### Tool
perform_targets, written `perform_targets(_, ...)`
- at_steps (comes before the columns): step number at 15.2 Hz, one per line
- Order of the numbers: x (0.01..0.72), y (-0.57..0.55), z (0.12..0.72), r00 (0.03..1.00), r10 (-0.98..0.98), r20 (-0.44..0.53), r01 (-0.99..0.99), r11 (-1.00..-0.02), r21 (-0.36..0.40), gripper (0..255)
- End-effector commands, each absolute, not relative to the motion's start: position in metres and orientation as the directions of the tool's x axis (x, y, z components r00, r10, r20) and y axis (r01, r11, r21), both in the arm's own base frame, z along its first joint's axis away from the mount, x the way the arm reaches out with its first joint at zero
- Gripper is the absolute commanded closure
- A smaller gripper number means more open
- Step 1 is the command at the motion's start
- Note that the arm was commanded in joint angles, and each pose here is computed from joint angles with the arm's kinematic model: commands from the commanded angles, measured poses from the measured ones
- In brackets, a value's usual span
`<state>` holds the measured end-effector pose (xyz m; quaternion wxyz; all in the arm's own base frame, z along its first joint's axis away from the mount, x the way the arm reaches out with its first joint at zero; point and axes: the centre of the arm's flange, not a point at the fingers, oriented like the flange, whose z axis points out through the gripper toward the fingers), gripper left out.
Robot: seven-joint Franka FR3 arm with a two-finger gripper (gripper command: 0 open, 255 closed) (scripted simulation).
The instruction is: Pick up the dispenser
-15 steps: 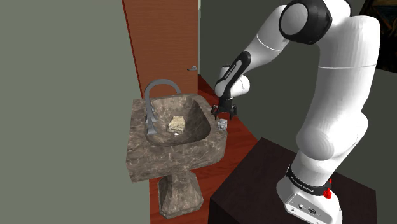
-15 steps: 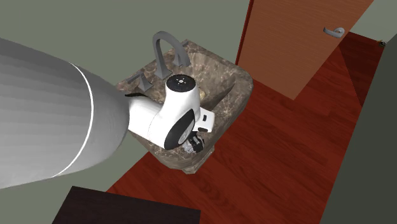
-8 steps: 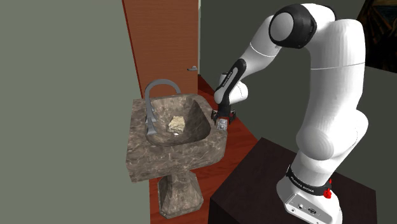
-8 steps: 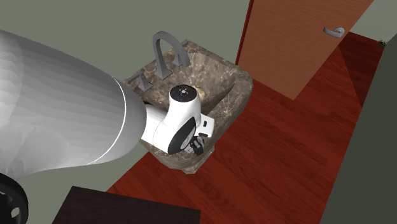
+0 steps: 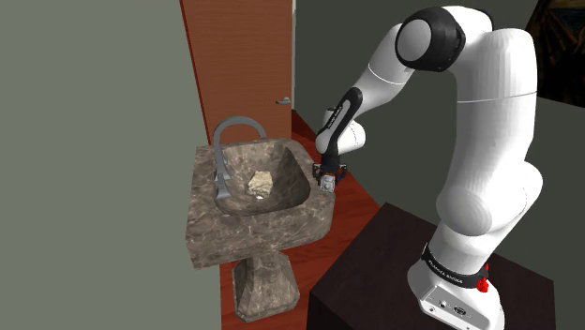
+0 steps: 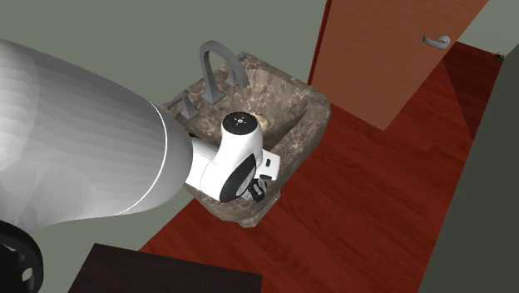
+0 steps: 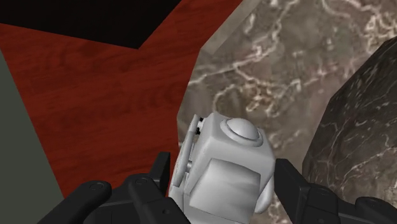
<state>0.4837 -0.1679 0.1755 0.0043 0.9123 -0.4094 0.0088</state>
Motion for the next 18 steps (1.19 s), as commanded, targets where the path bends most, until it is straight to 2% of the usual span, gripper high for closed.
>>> perform_targets(1,0.483,-0.168,0.175,0.664,-0.747,0.018,-0.748,-0.664,0.002,255)
perform_targets(18,0.484,-0.168,0.254,0.664,-0.747,0.018,-0.748,-0.664,0.002,255)
